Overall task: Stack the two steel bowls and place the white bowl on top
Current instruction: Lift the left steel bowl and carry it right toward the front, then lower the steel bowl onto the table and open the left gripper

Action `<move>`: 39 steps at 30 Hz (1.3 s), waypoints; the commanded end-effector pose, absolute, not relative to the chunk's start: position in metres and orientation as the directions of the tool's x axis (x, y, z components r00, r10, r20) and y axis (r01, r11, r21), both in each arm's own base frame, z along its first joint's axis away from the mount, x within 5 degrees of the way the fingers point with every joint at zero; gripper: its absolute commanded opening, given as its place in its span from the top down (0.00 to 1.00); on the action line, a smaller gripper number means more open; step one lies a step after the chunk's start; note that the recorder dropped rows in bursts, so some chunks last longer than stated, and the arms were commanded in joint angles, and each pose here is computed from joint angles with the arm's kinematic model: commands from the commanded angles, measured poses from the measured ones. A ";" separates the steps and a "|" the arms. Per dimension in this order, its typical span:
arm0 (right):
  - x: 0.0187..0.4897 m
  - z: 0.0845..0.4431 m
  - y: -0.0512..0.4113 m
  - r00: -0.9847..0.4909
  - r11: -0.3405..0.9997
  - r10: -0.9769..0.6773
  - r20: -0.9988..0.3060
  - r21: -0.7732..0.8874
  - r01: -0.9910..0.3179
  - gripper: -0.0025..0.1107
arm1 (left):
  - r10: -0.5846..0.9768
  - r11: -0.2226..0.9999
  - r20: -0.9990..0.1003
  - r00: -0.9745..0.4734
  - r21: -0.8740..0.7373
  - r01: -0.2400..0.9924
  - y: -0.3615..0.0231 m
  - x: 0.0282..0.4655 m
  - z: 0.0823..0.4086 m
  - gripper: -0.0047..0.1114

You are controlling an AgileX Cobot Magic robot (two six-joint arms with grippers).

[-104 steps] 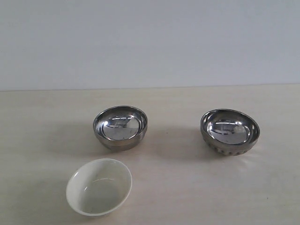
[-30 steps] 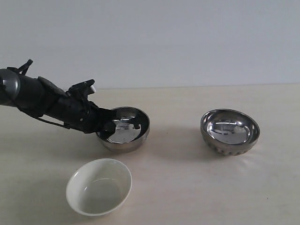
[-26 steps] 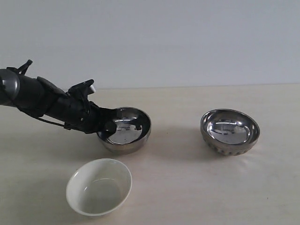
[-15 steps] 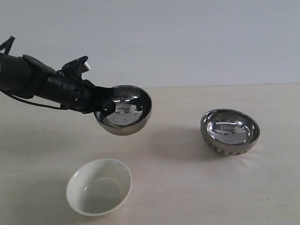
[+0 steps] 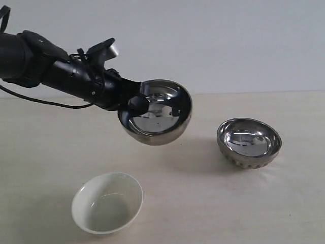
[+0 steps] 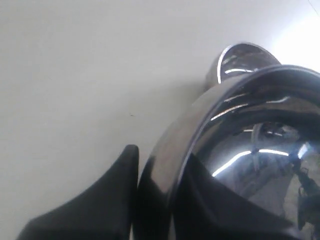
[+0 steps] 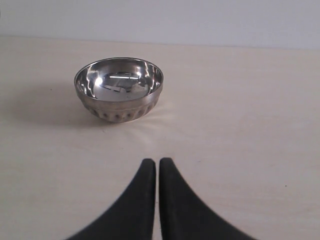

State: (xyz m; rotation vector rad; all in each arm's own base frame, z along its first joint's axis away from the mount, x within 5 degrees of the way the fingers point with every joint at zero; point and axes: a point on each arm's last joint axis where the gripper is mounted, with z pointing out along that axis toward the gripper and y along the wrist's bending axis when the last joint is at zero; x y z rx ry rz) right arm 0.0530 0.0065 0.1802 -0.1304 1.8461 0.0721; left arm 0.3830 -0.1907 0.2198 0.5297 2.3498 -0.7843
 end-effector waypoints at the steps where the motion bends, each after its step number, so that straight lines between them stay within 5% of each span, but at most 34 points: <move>1: 0.053 0.181 0.006 -0.260 0.992 -0.062 -0.964 -0.031 -0.124 0.98 | 0.279 0.676 -0.647 -0.709 -0.392 0.624 -0.224 0.359 0.225 0.93; 11: 0.053 0.181 0.006 -0.260 0.992 -0.062 -0.964 -0.031 -0.124 0.98 | 0.421 0.580 -0.638 -0.645 -0.358 0.732 -0.270 0.322 0.219 0.93; 16: 0.053 0.181 0.006 -0.260 0.992 -0.062 -0.964 -0.031 -0.124 0.98 | 0.486 0.566 -0.582 -0.652 -0.359 0.742 -0.282 0.305 0.192 0.93; 26: 0.053 0.181 0.006 -0.260 0.992 -0.062 -0.964 -0.031 -0.124 0.98 | 0.527 0.598 -0.475 -0.705 -0.382 0.705 -0.286 0.304 0.138 0.93; 39: 0.053 0.181 0.006 -0.260 0.992 -0.062 -0.964 -0.031 -0.124 0.98 | 0.524 0.634 -0.457 -0.719 -0.354 0.687 -0.285 0.310 0.113 0.93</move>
